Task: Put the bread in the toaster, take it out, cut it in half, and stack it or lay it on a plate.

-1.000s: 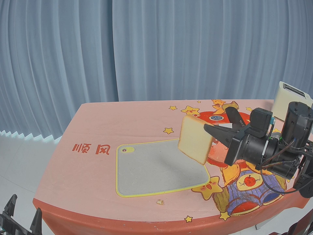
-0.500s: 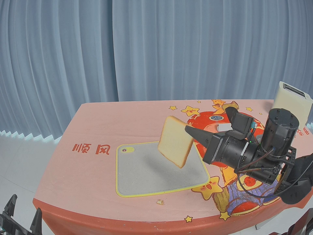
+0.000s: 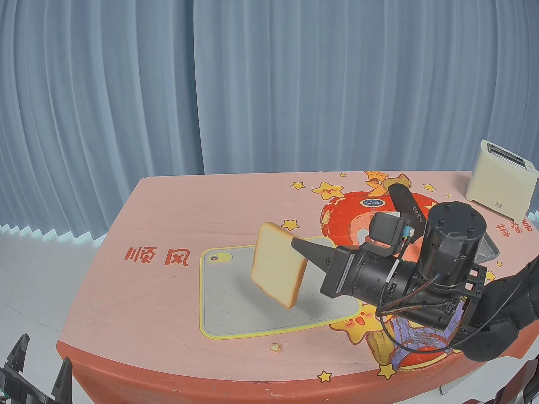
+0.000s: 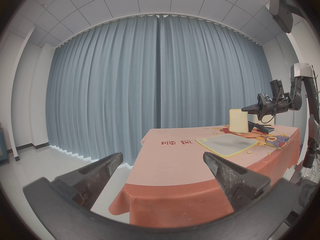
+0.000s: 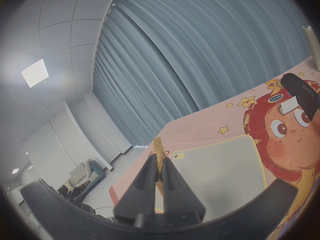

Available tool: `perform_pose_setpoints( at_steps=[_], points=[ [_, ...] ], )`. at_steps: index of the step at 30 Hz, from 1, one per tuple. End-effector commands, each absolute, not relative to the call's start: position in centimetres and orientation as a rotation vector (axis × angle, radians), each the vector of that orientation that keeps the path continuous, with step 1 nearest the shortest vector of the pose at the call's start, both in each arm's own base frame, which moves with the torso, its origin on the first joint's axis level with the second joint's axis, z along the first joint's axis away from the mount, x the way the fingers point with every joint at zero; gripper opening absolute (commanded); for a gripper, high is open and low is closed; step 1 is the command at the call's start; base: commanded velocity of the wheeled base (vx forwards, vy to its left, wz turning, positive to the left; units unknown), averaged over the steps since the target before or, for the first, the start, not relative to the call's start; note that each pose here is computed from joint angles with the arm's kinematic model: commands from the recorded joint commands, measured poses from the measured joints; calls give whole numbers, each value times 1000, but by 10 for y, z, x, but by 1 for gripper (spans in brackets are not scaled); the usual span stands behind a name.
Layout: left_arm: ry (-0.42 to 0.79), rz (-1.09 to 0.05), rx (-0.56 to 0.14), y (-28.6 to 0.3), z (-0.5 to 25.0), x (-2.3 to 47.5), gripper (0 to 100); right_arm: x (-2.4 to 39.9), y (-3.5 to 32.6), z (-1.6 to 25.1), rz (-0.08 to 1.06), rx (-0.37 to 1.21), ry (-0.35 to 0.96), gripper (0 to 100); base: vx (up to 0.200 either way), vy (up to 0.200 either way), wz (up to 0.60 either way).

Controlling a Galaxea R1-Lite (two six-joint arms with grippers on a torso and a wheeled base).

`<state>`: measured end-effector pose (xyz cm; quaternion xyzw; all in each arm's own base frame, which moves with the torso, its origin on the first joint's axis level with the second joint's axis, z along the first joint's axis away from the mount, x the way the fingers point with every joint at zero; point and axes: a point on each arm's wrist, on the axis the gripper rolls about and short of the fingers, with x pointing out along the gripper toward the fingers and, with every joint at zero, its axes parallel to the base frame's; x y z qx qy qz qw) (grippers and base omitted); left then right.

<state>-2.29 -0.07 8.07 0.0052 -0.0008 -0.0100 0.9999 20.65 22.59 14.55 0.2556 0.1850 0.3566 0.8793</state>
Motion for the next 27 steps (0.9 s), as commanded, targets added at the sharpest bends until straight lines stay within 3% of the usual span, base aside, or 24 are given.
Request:
perform_pose_setpoints(
  at_steps=[1,27],
  points=[
    [9,-18,11,-1,76,-22,100,206,230,140,747,524,404,0,0,0,0],
    [11,-18,9,-1,76,-22,100,212,234,122,718,500,453,0,0,0,0]
  ],
)
